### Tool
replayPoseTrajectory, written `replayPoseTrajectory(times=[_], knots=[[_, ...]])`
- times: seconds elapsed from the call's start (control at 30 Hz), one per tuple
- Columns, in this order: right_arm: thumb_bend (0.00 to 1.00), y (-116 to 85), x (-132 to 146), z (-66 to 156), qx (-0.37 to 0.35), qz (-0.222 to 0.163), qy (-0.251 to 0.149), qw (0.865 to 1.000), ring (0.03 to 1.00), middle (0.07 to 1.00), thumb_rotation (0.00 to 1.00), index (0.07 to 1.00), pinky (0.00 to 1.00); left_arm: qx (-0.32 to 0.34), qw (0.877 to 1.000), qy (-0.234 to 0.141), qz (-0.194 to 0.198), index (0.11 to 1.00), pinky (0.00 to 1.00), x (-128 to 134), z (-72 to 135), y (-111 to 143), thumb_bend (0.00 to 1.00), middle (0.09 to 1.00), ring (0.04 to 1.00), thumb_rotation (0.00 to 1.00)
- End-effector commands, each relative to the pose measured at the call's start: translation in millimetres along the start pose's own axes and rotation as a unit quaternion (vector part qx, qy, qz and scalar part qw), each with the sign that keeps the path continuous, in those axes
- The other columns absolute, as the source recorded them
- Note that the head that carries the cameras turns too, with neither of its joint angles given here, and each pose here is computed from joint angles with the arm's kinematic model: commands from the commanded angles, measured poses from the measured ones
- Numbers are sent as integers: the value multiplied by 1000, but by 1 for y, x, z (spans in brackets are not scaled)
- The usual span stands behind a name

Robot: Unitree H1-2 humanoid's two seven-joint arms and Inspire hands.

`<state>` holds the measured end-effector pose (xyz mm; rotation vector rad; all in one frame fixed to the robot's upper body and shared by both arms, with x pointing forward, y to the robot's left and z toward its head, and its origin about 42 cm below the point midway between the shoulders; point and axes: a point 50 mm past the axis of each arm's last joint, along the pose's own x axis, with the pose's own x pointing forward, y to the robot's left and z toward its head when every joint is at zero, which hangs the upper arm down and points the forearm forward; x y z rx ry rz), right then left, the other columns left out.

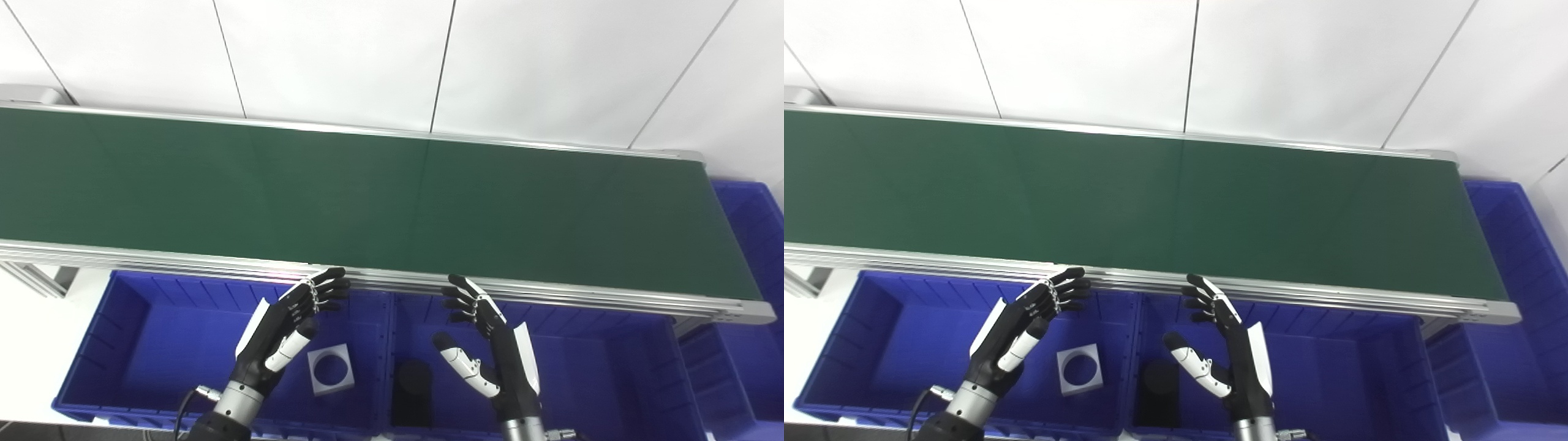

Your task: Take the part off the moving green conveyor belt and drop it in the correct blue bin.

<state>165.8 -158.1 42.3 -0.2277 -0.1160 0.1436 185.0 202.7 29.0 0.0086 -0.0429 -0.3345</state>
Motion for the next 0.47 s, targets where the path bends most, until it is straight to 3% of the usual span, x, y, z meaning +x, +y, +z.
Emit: replayPoseTrajectory(times=[0.0, 0.43], knots=[[552, 0, 5, 12, 10, -3, -38, 999, 734, 782, 638, 844, 654, 9, 999, -38, 1, 820, 727, 2, 12, -1, 843, 791, 769, 813], [542, -1, 5, 12, 6, -1, -40, 999, 739, 787, 641, 850, 656, 10, 999, -32, -1, 828, 745, 2, 9, -2, 865, 812, 780, 741]])
